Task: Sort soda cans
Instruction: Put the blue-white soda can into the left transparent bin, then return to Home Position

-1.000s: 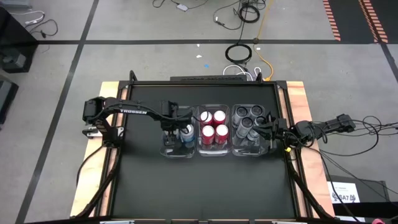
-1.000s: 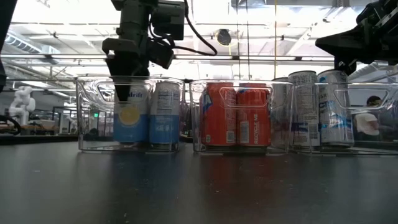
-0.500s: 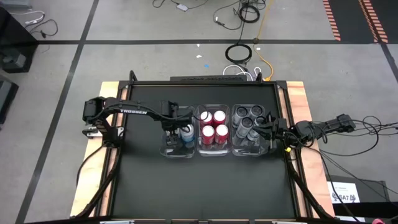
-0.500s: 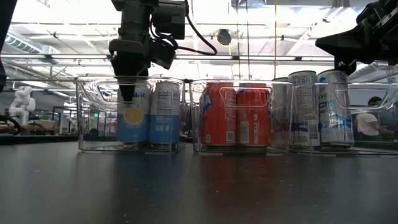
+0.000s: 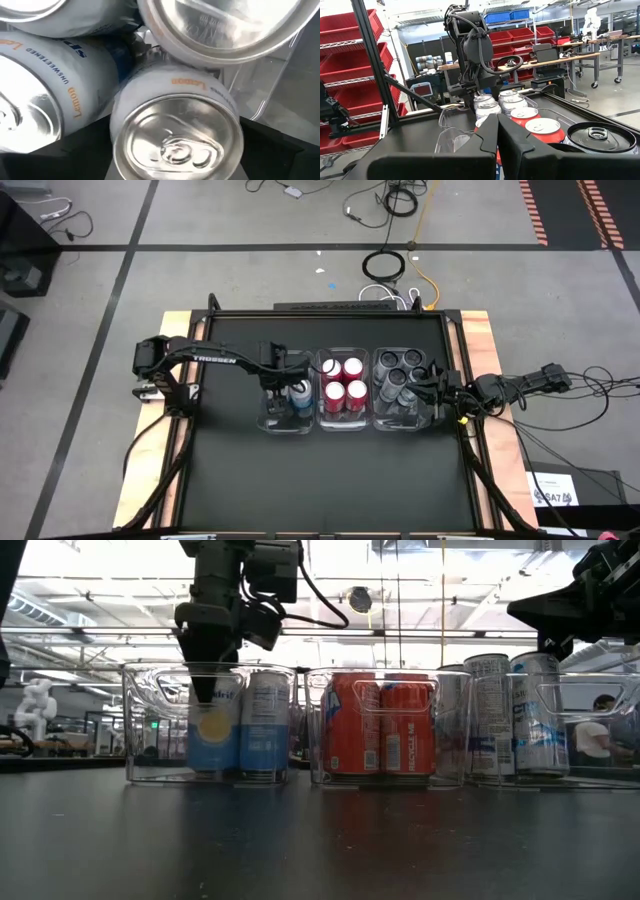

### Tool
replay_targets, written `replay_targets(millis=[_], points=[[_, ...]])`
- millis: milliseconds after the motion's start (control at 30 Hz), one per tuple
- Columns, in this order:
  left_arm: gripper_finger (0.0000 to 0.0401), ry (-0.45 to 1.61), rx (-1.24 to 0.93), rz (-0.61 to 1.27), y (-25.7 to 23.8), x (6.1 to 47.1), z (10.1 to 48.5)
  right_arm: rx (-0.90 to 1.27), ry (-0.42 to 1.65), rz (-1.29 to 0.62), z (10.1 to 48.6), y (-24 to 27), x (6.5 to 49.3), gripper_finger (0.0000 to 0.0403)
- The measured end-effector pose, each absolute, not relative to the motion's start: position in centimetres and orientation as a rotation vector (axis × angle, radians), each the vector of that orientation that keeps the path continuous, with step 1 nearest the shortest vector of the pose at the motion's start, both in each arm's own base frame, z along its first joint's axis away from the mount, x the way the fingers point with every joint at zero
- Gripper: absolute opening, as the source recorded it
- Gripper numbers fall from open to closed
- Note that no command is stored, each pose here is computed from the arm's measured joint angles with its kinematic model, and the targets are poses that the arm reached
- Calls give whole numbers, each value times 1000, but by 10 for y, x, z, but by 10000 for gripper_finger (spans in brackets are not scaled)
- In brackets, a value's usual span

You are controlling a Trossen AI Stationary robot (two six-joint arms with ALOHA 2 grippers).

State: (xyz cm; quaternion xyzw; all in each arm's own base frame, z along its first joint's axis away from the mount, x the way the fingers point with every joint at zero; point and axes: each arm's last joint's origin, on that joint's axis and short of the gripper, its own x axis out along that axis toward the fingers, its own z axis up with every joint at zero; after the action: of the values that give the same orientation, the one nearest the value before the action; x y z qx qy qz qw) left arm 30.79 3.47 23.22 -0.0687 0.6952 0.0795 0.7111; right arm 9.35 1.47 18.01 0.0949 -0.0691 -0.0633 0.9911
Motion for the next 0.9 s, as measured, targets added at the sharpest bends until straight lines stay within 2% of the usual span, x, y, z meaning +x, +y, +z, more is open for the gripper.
replay_targets(millis=[167, 400, 533, 700, 900], points=[[396, 1541, -142, 167, 35, 308, 232, 190, -139, -127, 180, 15, 94, 0], [391, 1615, -114, 179, 35, 301, 237, 190, -139, -127, 180, 15, 94, 0], [391, 1639, -110, 249, 36, 297, 248, 190, -139, -127, 180, 15, 94, 0], [391, 1546, -104, 254, 31, 294, 268, 191, -139, -127, 180, 15, 94, 0], [391, 1290, -38, 171, 12, 272, 310, 190, -139, -127, 180, 15, 94, 0]])
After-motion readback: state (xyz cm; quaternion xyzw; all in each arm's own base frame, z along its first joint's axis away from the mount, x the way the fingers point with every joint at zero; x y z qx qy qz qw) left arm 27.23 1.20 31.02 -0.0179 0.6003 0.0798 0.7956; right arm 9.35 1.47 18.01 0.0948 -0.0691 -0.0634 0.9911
